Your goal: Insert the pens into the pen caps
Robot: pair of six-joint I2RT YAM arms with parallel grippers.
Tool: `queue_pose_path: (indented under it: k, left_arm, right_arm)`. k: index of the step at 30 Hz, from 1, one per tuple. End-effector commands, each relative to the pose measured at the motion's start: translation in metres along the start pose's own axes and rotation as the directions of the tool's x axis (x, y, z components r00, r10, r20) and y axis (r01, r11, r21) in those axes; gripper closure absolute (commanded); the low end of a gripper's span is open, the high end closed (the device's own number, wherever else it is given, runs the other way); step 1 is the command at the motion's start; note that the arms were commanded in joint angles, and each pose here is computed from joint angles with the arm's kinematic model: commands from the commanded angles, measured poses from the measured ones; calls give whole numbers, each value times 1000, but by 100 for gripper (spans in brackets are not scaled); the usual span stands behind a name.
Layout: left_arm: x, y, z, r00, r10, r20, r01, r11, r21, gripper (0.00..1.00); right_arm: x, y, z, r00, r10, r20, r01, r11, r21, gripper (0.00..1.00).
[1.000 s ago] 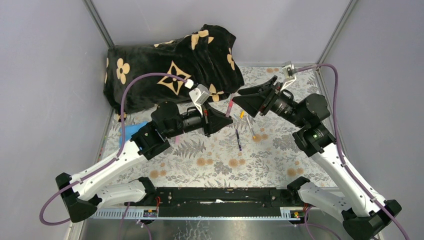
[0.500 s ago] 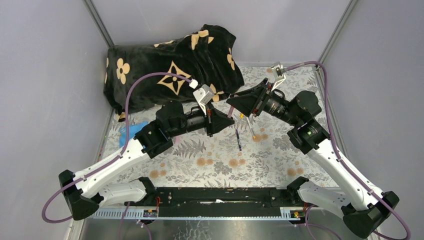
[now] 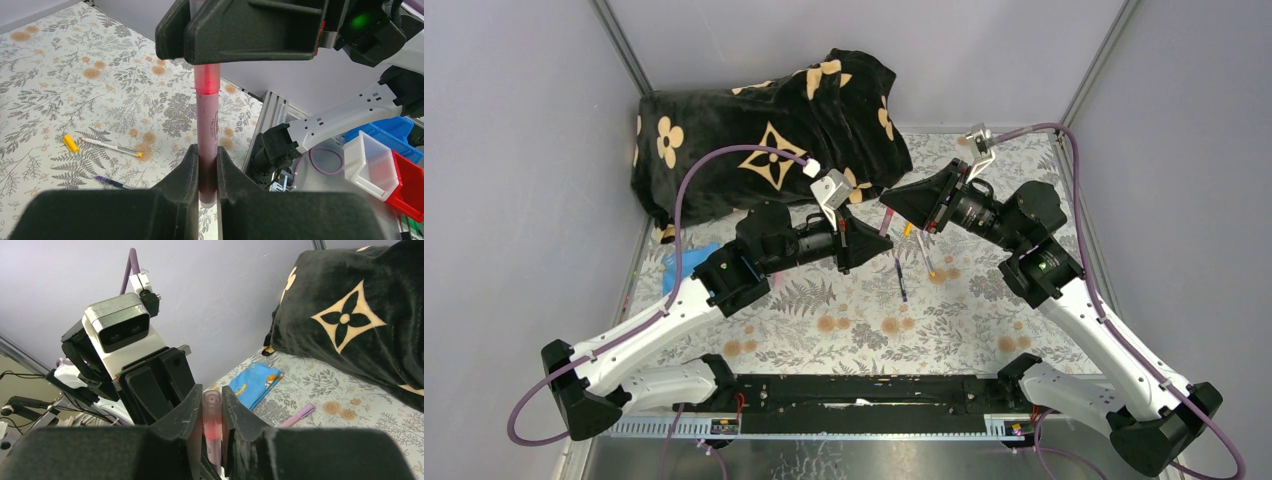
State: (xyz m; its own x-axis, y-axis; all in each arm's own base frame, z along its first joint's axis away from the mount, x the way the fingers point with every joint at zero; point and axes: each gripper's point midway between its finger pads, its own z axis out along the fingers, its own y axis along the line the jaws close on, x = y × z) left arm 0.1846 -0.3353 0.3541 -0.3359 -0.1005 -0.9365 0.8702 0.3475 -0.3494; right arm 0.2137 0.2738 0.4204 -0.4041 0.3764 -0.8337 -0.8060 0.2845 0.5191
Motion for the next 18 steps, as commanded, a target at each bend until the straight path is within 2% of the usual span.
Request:
queue_pose_path:
  k: [1, 4, 11, 15, 18]
  left_arm:
    - [-33, -11, -4, 996, 35, 88, -36, 999, 13, 100]
    - [-40, -16, -8, 993, 50, 111, -53, 998, 27, 100]
    - [-63, -25, -15, 981, 58, 187, -66, 997, 35, 100]
    - [-87, -31, -23, 961, 67, 267, -78, 996, 31, 100]
    - [-108, -47, -32, 938, 54, 343, -89, 992, 87, 100]
  right_arm:
    - [-3, 7, 0, 999, -45, 12, 45, 999, -30, 86]
    - [8, 1, 0, 999, -36, -18, 36, 999, -24, 99]
    - [36, -7, -1, 993, -71, -92, 72, 997, 7, 100]
    - [61, -14, -6, 990, -38, -132, 44, 998, 42, 100]
    - [83, -11, -5, 983, -46, -180, 58, 997, 59, 100]
